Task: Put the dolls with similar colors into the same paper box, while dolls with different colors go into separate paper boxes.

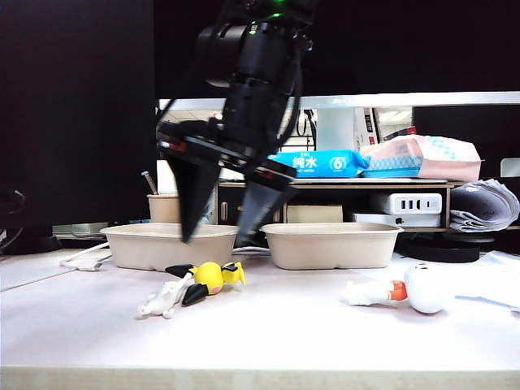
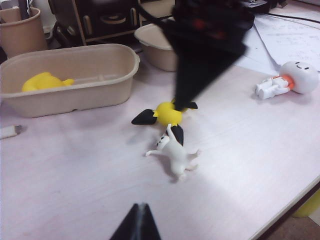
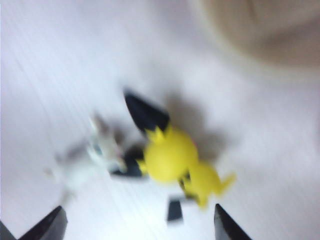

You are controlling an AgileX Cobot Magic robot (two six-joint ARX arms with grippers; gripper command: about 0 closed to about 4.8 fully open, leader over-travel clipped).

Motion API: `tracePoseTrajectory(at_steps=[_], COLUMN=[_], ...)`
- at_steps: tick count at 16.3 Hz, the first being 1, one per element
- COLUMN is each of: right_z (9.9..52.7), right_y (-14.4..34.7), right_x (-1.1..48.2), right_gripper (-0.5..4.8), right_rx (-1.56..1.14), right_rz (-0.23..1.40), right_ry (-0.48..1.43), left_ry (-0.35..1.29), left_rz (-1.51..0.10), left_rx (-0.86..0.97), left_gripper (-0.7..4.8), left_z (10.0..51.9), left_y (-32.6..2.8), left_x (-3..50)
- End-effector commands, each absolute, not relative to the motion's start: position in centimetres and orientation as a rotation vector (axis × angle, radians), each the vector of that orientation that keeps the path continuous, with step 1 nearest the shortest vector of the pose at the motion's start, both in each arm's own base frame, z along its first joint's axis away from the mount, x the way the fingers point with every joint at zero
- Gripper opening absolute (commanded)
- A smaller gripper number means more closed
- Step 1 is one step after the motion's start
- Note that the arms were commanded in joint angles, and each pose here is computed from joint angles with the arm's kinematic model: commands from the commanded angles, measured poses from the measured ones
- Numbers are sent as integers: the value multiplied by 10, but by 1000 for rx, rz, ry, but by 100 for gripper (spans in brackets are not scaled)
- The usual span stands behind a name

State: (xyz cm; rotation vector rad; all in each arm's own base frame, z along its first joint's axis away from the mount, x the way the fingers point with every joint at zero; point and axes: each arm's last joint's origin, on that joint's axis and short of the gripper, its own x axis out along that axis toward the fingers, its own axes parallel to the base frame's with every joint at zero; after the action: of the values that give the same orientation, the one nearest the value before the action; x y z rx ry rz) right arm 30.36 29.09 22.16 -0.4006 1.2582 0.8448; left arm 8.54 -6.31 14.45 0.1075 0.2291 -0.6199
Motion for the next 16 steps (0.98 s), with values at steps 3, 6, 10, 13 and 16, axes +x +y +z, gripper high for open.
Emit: tracePoseTrajectory(at_steps=[3, 6, 10, 13, 16], right_z=[223, 219, 205, 204, 201], right_y=[288, 291, 294, 296, 297], right_x=[302, 304, 308, 310, 312], right_gripper=[378, 378, 378, 377, 377], right_rx=[-502, -509, -546, -540, -558], right_rz=[858, 868, 889, 892, 910], right_ry=[1239, 1227, 1238, 1215, 1202], left_ry=[220, 220, 220, 220, 220], left_rz=[-619, -618, -618, -618, -619], left_rx=[104, 104, 104, 104, 104], left_gripper=[-5, -5, -5, -5, -5], left_z=[146, 146, 146, 146, 146], left_y=[-63, -63, -63, -63, -63], left_x=[86, 86, 86, 86, 86])
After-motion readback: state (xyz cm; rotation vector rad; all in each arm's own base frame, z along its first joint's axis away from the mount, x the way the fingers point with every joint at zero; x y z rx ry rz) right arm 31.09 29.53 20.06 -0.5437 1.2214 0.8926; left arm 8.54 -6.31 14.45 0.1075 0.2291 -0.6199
